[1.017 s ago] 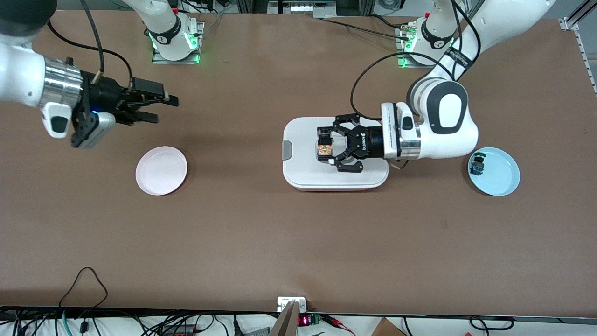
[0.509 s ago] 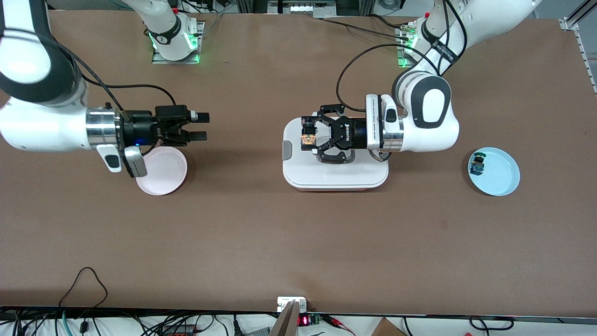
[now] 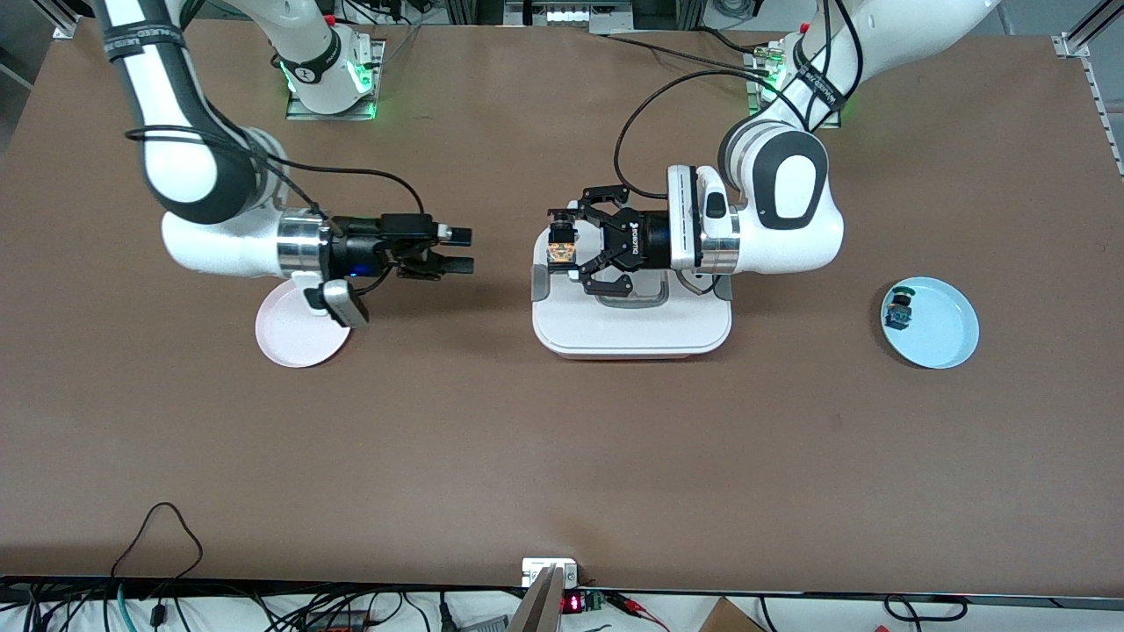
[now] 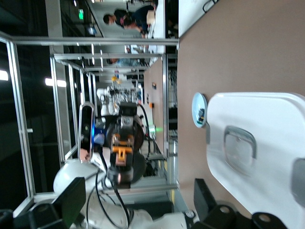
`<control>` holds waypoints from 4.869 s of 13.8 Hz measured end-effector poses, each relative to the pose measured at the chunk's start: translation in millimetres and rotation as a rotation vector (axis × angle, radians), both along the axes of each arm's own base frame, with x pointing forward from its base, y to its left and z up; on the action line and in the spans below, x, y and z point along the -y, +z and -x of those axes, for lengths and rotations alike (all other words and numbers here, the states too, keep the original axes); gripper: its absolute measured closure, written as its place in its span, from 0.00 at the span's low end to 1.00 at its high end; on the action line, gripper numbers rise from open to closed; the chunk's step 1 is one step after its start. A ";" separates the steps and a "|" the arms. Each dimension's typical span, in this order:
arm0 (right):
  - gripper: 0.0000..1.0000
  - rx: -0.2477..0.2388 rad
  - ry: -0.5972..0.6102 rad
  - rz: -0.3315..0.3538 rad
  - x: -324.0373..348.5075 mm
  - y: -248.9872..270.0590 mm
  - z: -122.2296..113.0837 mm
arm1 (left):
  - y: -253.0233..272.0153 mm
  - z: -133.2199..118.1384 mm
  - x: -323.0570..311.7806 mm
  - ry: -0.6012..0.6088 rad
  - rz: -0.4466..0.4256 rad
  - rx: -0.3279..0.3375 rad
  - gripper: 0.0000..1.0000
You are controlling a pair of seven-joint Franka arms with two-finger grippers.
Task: Transfer orange switch to right arm and place
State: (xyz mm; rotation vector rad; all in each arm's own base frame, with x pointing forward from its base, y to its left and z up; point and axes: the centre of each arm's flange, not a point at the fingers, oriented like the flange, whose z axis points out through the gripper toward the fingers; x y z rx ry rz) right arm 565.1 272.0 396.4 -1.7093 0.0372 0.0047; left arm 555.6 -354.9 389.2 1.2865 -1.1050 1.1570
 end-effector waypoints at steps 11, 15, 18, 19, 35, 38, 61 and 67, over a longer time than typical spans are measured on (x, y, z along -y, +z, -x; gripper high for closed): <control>0.03 -0.063 -0.156 -0.021 -79.9 5.5 37.4 | -0.2 1.7 2.7 -0.003 -0.002 0.002 0.27; 0.14 -0.073 -0.164 -0.020 -82.7 5.1 39.2 | -0.2 1.7 2.7 -0.003 -0.002 0.002 0.27; 0.29 -0.077 -0.167 -0.022 -82.5 5.2 39.0 | -0.2 1.7 2.7 -0.003 -0.002 0.002 0.27; 0.33 -0.077 -0.169 -0.021 -82.4 5.2 39.0 | -0.2 1.7 2.7 -0.003 -0.002 0.002 0.27; 0.66 -0.088 -0.193 -0.036 -92.5 12.5 46.3 | -0.3 1.3 2.4 0.001 -0.002 0.000 0.27; 0.66 -0.088 -0.193 -0.036 -92.5 12.6 46.3 | -0.3 1.4 2.5 0.001 -0.002 0.000 0.27; 0.66 0.012 0.125 0.498 162.2 83.5 -4.5 | 49.7 4.8 -50.5 -0.171 -0.387 -0.168 0.00; 0.66 0.023 0.180 0.984 214.3 86.4 7.0 | 52.9 14.5 -75.0 -0.233 -0.635 -0.347 0.00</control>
